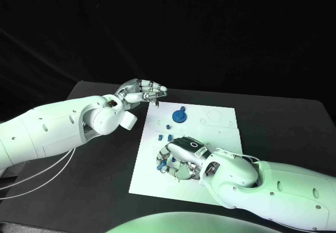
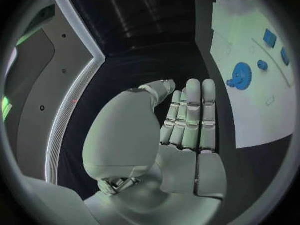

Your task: Assemble the parts on the task board

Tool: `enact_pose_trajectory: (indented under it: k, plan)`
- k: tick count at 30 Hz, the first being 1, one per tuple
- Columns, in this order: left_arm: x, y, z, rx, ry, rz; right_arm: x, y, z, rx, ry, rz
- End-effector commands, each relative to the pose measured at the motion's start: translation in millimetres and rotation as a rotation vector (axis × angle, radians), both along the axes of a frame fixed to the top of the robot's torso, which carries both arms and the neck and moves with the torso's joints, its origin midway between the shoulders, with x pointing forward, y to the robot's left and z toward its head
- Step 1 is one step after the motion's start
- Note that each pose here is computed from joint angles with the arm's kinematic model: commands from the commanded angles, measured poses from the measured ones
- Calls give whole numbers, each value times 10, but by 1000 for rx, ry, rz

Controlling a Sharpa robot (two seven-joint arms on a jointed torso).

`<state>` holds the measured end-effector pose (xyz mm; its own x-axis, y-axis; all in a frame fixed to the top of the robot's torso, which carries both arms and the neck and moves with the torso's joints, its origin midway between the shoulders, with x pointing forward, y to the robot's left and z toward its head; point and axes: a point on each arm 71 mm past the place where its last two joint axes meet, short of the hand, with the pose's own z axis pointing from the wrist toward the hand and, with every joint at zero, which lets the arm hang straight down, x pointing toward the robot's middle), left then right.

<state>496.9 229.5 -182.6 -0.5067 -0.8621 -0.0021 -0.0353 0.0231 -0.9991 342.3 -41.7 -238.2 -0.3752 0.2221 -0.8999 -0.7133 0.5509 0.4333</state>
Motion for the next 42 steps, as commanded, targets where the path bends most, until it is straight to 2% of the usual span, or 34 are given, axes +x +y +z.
enact_pose_trajectory:
  k: [1,9,30,42]
  plan:
    - [-7,-29,5,-9,0,-22,-25,19,-55,-36,12,39]
    - [-8,-31,2,-8,2,-23,-12,-15,-114,-86,16,32]
    - [-11,8,-3,-3,5,-17,-9,-108,-117,-128,-11,3]
    - [-14,2,-4,-2,7,-17,-32,14,-147,-181,-9,36]
